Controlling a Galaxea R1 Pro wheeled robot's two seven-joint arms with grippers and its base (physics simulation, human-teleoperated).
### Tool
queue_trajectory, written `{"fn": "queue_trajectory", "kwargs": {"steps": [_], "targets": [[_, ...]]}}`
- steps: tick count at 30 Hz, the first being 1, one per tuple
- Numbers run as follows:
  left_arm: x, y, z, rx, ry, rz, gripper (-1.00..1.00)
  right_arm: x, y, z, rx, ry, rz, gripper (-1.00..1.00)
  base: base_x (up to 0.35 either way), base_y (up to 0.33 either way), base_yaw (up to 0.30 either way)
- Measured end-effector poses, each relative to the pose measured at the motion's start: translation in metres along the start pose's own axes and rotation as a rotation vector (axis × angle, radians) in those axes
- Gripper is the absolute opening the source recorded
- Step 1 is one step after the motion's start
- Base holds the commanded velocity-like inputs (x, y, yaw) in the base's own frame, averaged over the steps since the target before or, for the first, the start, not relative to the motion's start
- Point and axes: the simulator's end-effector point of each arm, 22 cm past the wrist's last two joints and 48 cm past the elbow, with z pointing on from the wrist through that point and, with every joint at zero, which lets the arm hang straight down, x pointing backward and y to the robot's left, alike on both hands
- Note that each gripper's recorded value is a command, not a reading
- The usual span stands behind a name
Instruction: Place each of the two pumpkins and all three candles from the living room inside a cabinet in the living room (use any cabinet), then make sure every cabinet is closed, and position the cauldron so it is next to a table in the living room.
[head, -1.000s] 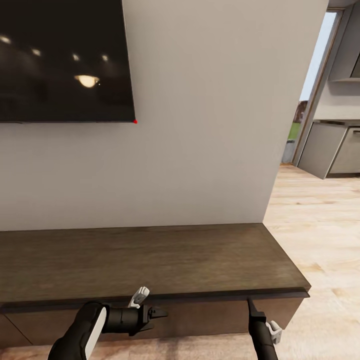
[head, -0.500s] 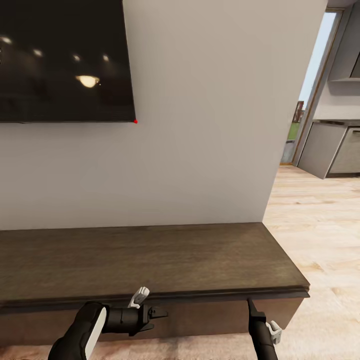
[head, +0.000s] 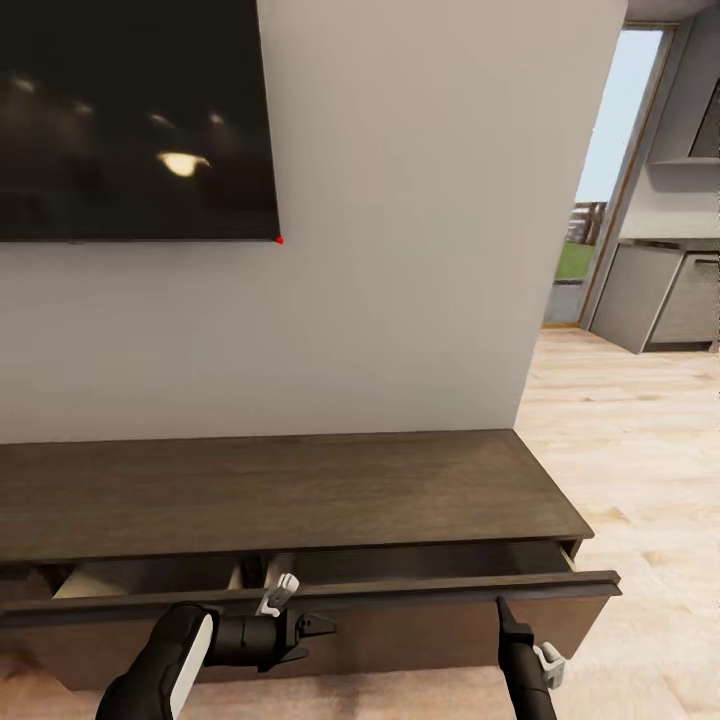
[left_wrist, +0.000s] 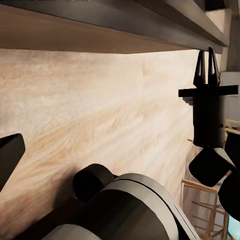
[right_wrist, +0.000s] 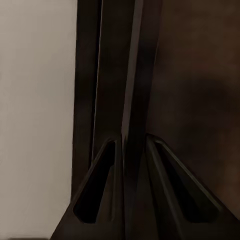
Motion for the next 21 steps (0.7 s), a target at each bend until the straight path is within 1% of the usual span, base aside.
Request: {"fn": "queue_trajectory", "kwargs": {"steps": [5, 21], "targets": [[0.0, 0.0, 0.0, 0.0, 0.0, 0.0, 1.0, -0.0011, -0.0001, 0.0, 0.0, -0.004, 0.001, -1.0, -0.218, 0.0, 0.0], [0.0, 0.0, 0.0, 0.0, 0.0, 0.0, 1.0, -0.003, -0.0004, -0.0001, 0.001, -0.01, 0.004, -1.0, -0.129, 0.0, 0.0]]}}
